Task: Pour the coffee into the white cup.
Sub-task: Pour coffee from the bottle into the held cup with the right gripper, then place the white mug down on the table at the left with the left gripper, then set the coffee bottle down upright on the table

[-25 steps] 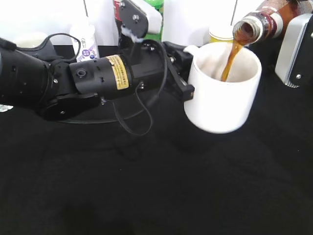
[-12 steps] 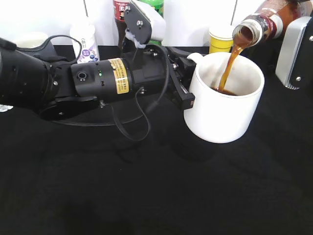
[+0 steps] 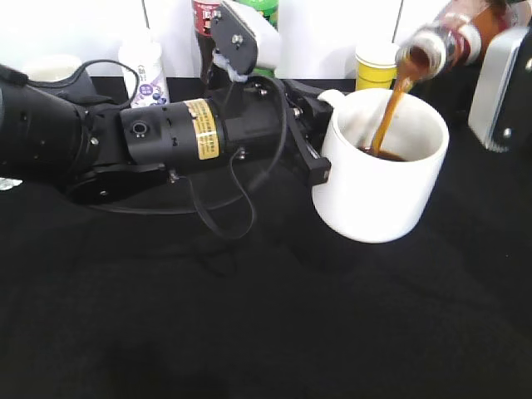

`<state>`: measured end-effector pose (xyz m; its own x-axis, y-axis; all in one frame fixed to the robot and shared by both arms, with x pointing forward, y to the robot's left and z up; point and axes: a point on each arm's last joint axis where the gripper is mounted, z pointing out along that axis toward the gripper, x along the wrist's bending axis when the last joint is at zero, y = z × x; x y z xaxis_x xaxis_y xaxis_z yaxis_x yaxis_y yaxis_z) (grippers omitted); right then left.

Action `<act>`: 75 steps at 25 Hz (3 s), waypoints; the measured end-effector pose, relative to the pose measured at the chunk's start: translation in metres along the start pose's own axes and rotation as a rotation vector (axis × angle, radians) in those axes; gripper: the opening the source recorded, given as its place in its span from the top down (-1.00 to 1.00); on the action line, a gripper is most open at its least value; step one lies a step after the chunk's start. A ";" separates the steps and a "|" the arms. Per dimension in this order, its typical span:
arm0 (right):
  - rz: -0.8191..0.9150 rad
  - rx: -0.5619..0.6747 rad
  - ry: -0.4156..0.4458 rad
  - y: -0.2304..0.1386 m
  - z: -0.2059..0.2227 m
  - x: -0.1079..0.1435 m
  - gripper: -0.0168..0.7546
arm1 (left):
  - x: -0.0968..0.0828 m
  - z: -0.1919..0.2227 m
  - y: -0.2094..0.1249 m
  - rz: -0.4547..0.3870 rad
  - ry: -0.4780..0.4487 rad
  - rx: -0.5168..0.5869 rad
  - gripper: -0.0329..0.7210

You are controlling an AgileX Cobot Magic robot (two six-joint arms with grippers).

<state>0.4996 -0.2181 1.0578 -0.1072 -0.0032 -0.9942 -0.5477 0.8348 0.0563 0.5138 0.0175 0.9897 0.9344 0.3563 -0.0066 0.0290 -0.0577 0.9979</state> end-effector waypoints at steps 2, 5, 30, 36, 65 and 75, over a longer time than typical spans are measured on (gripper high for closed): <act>0.119 -0.005 0.002 0.000 0.000 0.000 -0.39 | 0.005 -0.001 0.001 -0.027 0.034 -0.014 0.71; 0.301 -0.026 -0.014 0.002 0.000 -0.002 -0.39 | 0.010 -0.002 0.003 -0.064 0.075 -0.035 0.71; 1.148 -0.052 -0.020 0.003 0.000 -0.004 -0.39 | 0.103 -0.151 -0.109 -0.159 0.948 0.028 0.71; 1.148 -0.055 -0.020 0.003 0.000 -0.004 -0.39 | 0.107 -0.150 -0.119 -0.157 0.948 0.022 0.50; 1.609 0.377 -0.137 -0.063 0.068 0.156 -0.64 | 0.014 -0.208 -0.032 -0.006 0.753 -0.079 -0.09; 1.613 0.593 0.050 -0.041 0.014 0.133 -0.73 | 0.009 -0.217 -0.050 -0.291 0.801 0.257 -0.09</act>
<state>0.5198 -0.2453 0.9222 -0.2292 0.9728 0.0334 0.4878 0.0851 0.8688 0.4439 0.2256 0.9540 0.3516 0.9291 -0.1146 0.3951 -0.0363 0.9179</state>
